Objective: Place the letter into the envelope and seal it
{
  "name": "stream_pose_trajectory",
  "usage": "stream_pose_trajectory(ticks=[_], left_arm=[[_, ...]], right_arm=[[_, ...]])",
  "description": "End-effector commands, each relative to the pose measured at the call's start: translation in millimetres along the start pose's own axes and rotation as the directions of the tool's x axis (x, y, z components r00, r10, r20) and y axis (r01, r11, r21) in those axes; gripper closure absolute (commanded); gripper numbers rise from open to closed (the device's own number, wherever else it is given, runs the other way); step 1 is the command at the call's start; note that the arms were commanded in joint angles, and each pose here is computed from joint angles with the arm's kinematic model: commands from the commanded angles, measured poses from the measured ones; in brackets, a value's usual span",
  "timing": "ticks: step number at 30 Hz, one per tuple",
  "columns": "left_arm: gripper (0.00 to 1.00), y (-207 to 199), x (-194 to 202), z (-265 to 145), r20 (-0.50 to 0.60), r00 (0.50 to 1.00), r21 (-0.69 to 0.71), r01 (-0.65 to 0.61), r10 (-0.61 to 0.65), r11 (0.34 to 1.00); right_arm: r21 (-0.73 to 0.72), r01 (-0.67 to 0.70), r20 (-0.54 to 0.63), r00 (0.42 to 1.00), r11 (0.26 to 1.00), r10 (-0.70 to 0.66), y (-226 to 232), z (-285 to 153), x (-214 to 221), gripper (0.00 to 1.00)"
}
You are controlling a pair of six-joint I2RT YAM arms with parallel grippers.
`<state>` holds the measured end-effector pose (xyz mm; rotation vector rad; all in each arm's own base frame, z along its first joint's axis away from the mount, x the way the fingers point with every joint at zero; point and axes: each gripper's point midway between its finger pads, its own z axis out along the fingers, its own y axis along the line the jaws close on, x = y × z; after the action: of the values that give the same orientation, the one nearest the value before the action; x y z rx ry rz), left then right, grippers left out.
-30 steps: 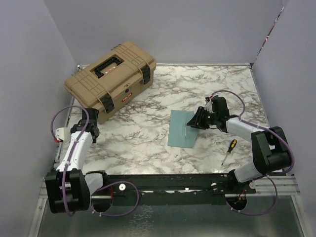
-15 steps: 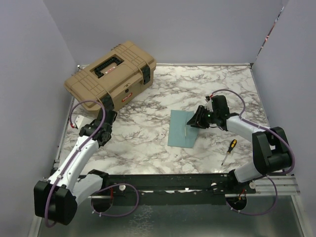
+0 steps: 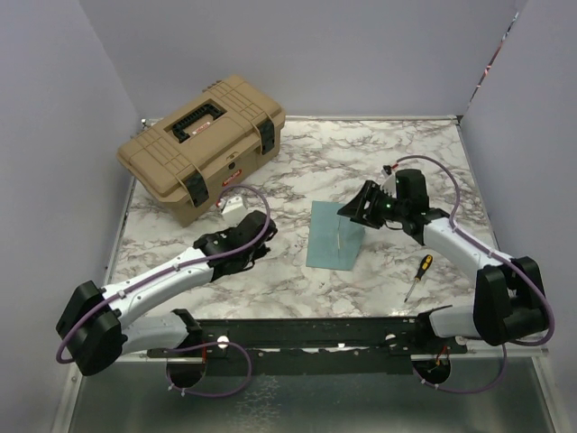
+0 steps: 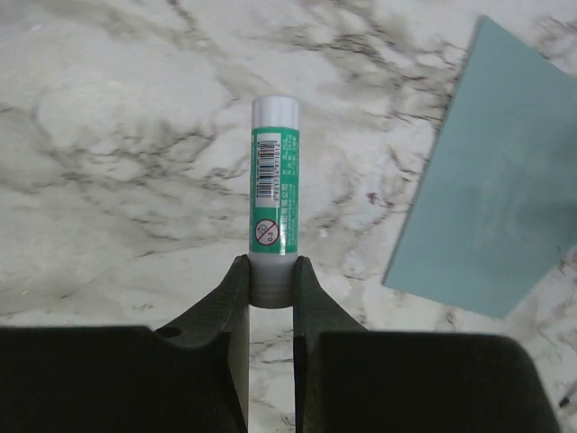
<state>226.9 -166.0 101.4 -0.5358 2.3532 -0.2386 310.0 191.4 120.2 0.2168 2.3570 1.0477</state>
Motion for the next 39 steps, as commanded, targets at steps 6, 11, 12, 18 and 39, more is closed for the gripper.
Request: stream_pose_trajectory(ticks=[6,11,12,18,39], left_arm=[[1.0,-141,5,-42,0.168,0.917,0.617,-0.383,0.361,0.688],[1.0,-172,11,-66,0.268,0.846,0.729,-0.491,0.461,0.477],[1.0,-176,11,-70,0.286,0.837,0.739,-0.503,0.467,0.449],[1.0,-191,2,-84,0.382,0.788,0.742,-0.573,0.482,0.348],[1.0,-231,-14,-110,0.32,0.908,0.858,-0.399,0.271,0.323]], right_arm=[[-0.31,0.021,0.002,1.0,0.95,-0.022,60,-21,4,0.3],[-0.468,0.038,0.042,0.999,0.883,-0.02,97,-39,-1,0.29],[-0.482,0.043,0.047,0.999,0.875,-0.023,101,-41,-3,0.29],[-0.478,0.024,0.018,1.0,0.878,-0.018,105,-39,-3,0.29],[-0.489,0.124,0.236,0.972,0.864,-0.006,126,-45,-16,0.52]])
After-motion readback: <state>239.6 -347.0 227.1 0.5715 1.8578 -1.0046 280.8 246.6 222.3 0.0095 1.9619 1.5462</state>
